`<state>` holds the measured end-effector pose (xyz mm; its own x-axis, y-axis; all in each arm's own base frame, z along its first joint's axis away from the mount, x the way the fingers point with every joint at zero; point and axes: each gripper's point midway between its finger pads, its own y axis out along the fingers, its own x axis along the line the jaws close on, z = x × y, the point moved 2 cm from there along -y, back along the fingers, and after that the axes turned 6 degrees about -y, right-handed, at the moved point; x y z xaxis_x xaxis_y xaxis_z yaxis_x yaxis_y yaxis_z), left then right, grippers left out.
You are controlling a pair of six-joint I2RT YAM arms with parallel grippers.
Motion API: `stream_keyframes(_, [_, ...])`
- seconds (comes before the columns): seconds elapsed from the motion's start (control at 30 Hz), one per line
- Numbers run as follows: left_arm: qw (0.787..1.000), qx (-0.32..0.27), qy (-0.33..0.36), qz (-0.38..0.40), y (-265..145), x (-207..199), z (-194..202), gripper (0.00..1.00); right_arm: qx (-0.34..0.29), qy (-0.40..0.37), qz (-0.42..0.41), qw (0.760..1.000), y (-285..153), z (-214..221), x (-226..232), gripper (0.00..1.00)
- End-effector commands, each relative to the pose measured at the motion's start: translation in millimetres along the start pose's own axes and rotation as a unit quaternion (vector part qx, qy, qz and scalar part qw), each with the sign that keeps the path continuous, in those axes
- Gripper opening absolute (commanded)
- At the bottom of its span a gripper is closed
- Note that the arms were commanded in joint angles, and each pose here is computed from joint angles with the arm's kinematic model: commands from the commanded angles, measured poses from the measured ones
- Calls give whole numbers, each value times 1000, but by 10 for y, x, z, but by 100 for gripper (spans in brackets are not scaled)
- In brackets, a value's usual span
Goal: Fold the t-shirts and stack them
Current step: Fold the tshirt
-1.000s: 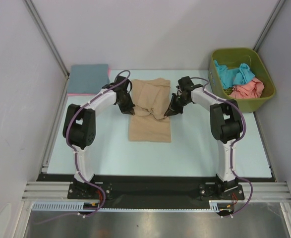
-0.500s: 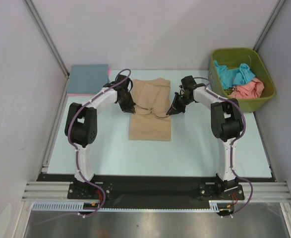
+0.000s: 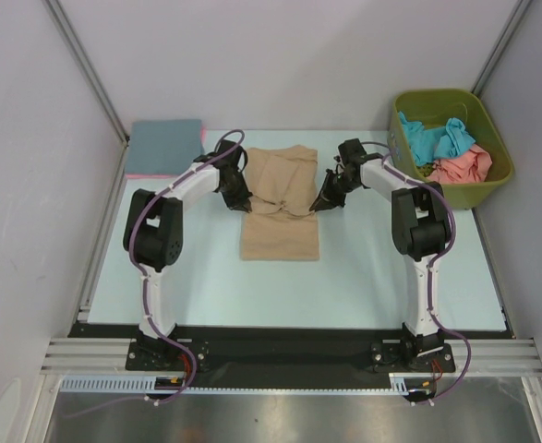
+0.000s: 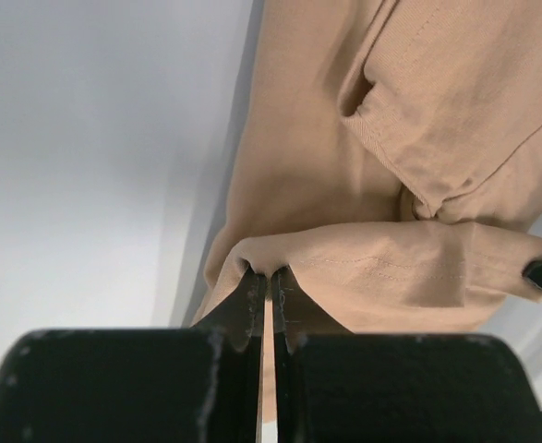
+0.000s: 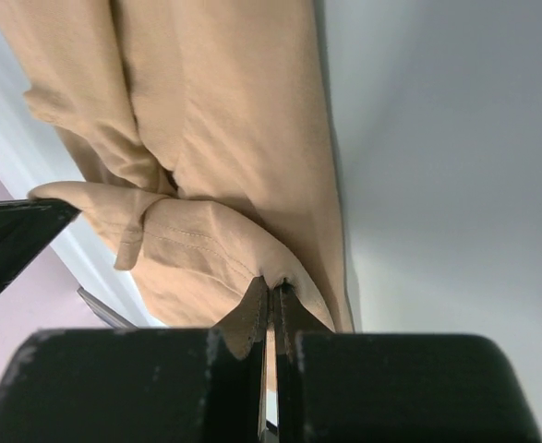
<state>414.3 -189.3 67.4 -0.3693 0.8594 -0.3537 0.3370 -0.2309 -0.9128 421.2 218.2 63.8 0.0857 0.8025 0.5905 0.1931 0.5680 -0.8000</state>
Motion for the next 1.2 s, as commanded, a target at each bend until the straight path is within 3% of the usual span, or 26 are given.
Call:
stream_keyframes(0.0, [1000, -26, 4, 9, -35, -65, -206, 0, -17, -13, -17, 1000, -55, -170, 97, 0])
stream_keyframes(0.53, [1000, -26, 0, 5, 22, -53, -281, 1, -21, -5, -17, 1000, -22, -284, 28, 1])
stream_keyframes(0.57, [1000, -23, 0, 6, 27, -57, -272, 8, -22, -5, -17, 1000, -18, -298, 21, 3])
stream_keyframes(0.63, [1000, -26, 11, 8, -3, -59, -282, 20, -25, -15, -17, 999, -54, -341, -6, 12])
stream_keyframes(0.67, [999, -32, 19, 8, -44, -67, -289, 33, -23, -17, -8, 1000, -87, -343, -40, 17])
stream_keyframes(0.7, [997, -63, 35, -3, -204, -51, -366, 41, -41, -30, 15, 999, -171, -446, -68, 33])
stream_keyframes(0.77, [993, -98, 64, -8, -410, -85, -401, 57, -42, -67, 58, 995, -324, -454, -153, 47])
stream_keyframes(0.8, [989, -119, 83, -7, -607, -87, -418, 59, -53, -83, 69, 993, -430, -478, -127, 58])
stream_keyframes(0.87, [985, -137, 108, -11, -776, -67, -361, 61, -61, -102, 93, 989, -631, -446, -118, 64])
stream_keyframes(0.93, [980, -147, 131, 22, -1016, -184, -222, 61, -45, -104, 98, 989, -697, -277, -119, 65])
stream_keyframes(0.97, [979, -140, 141, 37, -1043, -219, -117, 56, -39, -108, 97, 989, -718, -188, -108, 66])
stream_keyframes(1.0, [981, -120, 149, 43, -984, -165, 61, 53, -47, -126, 81, 988, -841, -68, 71, 65])
stream_keyframes(1.03, [976, -93, 166, 103, -1029, -354, 271, 48, -32, -126, 77, 988, -755, 106, 20, 65])
stream_keyframes(1.17, [966, 2, 167, 195, -783, -487, 859, 18, 5, -158, -28, 987, -590, 641, 478, 56])
